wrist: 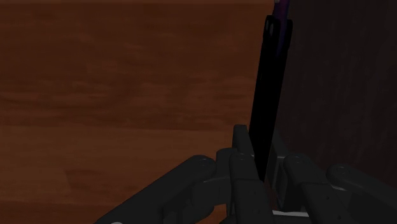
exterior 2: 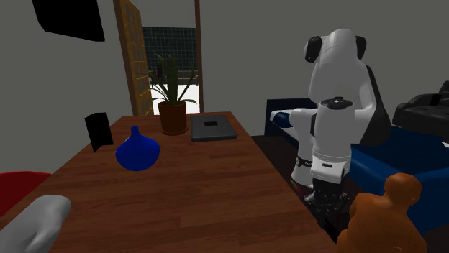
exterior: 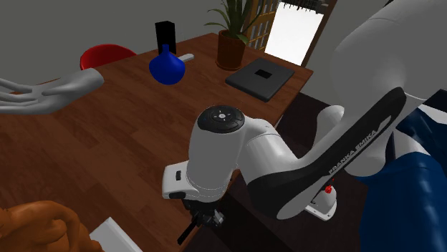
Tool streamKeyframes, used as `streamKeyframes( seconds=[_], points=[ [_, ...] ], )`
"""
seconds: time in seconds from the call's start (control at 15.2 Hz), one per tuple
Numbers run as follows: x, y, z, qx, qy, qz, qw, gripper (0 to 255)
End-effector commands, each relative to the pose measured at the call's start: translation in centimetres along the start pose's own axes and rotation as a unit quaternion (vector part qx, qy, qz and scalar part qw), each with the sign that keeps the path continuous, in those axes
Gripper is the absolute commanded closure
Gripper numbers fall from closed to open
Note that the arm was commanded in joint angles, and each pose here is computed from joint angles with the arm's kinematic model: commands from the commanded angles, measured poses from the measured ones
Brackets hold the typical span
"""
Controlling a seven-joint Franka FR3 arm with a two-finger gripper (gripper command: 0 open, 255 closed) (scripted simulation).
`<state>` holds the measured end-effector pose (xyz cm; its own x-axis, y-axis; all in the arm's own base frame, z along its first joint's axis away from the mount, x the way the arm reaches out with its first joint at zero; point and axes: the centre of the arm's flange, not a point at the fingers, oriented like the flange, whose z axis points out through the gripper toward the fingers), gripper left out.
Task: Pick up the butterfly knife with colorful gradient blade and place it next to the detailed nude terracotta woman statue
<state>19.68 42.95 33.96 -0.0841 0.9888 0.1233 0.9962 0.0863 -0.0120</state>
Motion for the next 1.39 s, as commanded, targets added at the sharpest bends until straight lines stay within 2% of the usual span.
streamKeyframes(
  seconds=[0.0, 0.26, 0.33, 0.66, 0.92, 1.32],
  points=[
    [0.0, 0.0, 0.1, 0.0, 0.0, 0.0, 1.0, 255],
    [0.0, 0.0, 0.1, 0.0, 0.0, 0.0, 1.0, 255],
    [0.0, 0.0, 0.1, 0.0, 0.0, 0.0, 1.0, 0],
    [0.0, 0.0, 0.1, 0.0, 0.0, 0.0, 1.0, 0],
    [0.0, 0.0, -4.9, 0.0, 0.0, 0.0, 1.0, 0],
    [0.0, 0.0, -4.9, 0.0, 0.0, 0.0, 1.0, 0]
  ],
)
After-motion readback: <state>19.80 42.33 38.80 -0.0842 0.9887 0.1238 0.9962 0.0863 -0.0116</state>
